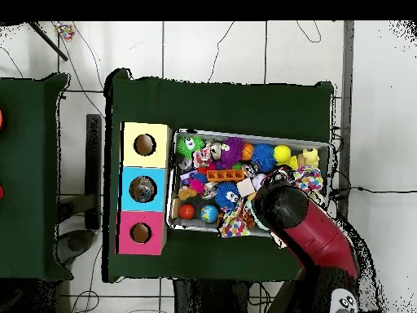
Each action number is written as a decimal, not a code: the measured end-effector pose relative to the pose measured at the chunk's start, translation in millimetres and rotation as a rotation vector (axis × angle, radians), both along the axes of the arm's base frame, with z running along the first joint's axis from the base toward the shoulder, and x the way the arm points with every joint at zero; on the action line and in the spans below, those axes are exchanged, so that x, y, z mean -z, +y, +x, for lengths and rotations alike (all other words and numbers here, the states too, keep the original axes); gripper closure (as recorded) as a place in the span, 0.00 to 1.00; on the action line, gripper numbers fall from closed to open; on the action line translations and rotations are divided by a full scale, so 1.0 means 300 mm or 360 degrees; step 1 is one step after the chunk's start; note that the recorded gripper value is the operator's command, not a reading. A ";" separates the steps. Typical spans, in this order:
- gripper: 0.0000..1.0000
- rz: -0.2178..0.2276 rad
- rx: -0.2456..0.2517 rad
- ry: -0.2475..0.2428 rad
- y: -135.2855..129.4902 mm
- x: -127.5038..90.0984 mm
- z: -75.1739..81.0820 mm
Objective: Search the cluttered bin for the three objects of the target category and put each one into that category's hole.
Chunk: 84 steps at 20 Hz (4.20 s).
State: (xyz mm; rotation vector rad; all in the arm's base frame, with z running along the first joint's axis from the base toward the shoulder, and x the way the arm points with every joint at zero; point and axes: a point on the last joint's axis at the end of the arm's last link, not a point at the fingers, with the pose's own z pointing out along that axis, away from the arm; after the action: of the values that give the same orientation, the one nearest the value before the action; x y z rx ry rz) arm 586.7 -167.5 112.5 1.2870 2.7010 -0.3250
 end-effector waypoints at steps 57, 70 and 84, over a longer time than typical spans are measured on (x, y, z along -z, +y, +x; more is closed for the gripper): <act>0.00 -0.0120 0.0006 0.0028 -0.168 0.318 0.035; 0.00 -0.0161 0.0023 -0.0013 -0.194 0.348 0.006; 0.00 -0.0150 0.0020 0.0004 -0.143 0.392 -0.049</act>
State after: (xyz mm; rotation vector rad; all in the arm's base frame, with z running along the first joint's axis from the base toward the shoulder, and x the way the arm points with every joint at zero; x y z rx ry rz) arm 572.0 -210.5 -5.1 1.2792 2.6458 -0.4495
